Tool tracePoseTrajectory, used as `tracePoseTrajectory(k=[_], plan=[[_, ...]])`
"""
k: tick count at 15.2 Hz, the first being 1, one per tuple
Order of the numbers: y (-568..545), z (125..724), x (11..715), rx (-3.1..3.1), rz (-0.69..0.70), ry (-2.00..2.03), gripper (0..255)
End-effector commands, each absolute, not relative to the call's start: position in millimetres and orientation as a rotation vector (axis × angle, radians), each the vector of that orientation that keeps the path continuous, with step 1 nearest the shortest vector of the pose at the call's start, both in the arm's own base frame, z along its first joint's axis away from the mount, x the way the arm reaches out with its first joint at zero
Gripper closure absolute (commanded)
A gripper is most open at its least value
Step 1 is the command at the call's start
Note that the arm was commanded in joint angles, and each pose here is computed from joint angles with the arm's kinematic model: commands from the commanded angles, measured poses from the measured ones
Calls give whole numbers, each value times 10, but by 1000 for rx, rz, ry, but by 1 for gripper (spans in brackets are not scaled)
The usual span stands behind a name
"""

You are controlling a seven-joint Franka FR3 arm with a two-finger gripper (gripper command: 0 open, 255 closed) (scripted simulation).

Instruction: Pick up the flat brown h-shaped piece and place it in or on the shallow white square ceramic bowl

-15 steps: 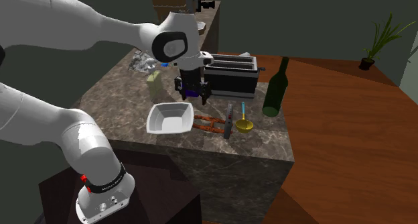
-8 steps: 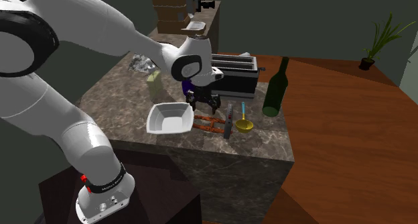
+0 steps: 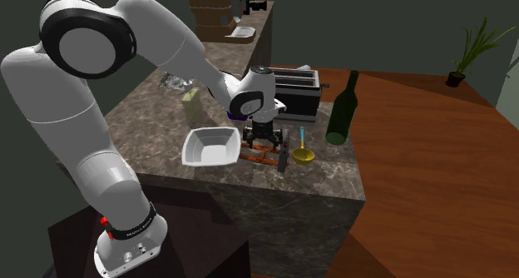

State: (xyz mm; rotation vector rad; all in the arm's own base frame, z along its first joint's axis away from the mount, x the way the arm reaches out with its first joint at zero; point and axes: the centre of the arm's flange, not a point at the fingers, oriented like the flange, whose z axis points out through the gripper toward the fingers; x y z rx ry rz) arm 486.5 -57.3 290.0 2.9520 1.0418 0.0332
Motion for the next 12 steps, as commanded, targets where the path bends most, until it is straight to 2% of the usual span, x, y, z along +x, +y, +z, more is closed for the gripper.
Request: tracePoseTrajectory(k=[1,6,12], plan=[[-568,2795,4896,2949,35,1052,0],[-569,2501,4903,2949,35,1052,0],[-569,2501,4903,2949,35,1052,0]])
